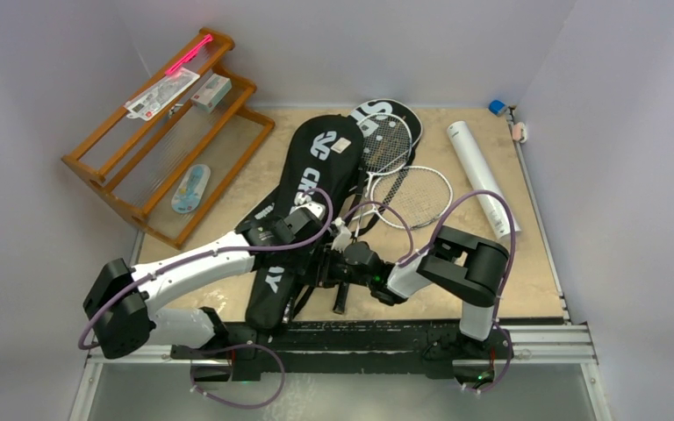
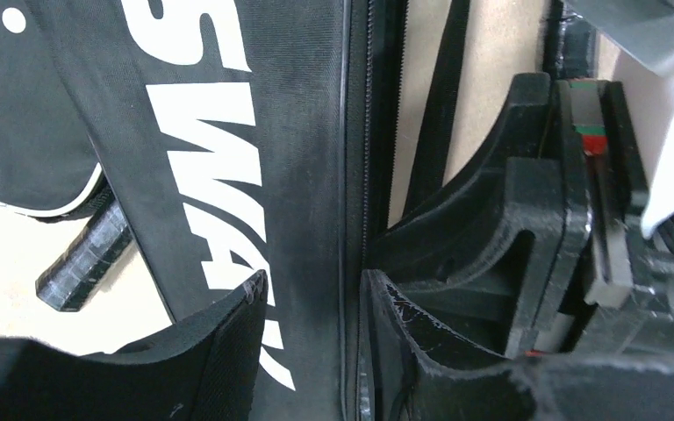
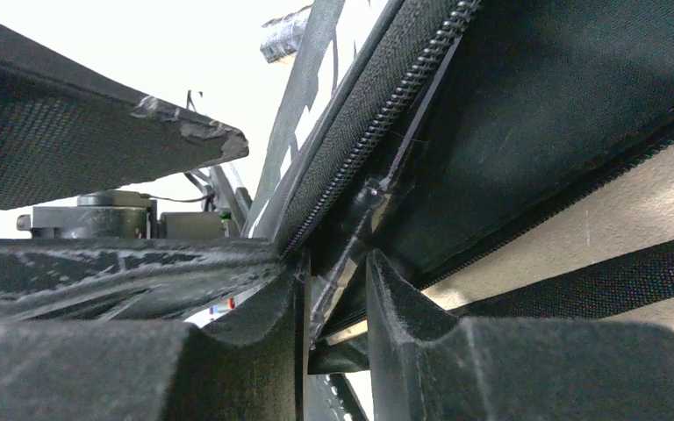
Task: Pack up the badminton gear
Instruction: Place the racket in the racket bag.
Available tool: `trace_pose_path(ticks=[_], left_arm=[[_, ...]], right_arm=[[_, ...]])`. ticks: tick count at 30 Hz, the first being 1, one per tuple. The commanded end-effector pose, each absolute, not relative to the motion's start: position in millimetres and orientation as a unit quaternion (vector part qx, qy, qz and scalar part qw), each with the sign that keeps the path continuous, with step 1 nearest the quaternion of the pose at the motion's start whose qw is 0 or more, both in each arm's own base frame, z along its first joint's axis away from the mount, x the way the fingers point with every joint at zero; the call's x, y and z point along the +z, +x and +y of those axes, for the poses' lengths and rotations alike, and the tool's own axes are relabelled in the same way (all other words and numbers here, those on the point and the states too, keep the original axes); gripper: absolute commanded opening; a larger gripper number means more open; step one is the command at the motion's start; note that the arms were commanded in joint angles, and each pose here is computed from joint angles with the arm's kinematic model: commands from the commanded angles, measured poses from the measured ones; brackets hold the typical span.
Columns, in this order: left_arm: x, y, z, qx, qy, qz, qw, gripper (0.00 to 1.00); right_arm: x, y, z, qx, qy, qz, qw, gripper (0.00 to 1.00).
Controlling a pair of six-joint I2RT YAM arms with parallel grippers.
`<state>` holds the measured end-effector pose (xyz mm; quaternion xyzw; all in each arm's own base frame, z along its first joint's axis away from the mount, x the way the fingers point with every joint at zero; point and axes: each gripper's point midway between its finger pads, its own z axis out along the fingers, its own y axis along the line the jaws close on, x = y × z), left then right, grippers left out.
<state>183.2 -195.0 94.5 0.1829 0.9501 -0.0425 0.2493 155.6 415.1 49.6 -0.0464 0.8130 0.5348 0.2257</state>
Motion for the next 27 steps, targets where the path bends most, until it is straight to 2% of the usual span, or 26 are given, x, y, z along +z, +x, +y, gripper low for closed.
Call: trace_pose_path(ticks=[1, 7, 9, 10, 13, 14, 21, 27], left_arm=[[89, 194, -209, -0.054, 0.17, 0.947, 0.267, 0.42], [77, 203, -212, -0.028, 0.168, 0.951, 0.26, 0.42], [77, 207, -213, -0.021, 0.165, 0.95, 0.264, 0.39], [77, 209, -214, -0.02, 0.163, 0.95, 0.267, 0.34], [83, 216, -214, -0.014, 0.153, 0.948, 0.277, 0.05], [88, 218, -214, -0.014, 0.15, 0.948, 0.282, 0.0], [118, 207, -220, -0.056, 0.155, 0.947, 0.278, 0.0], [139, 187, -236, -0.148, 0.162, 0.937, 0.271, 0.0]], right_arm=[[99, 173, 426, 0.572, -0.065, 0.762, 0.297, 0.1], [101, 173, 426, 0.573, -0.066, 0.76, 0.3, 0.1], [100, 173, 426, 0.572, -0.067, 0.76, 0.301, 0.1], [101, 173, 426, 0.572, -0.068, 0.76, 0.301, 0.1], [98, 173, 424, 0.569, -0.066, 0.764, 0.298, 0.1], [96, 172, 424, 0.567, -0.067, 0.766, 0.295, 0.1], [98, 185, 417, 0.557, -0.046, 0.773, 0.299, 0.09], [112, 200, 415, 0.569, -0.045, 0.759, 0.314, 0.08]])
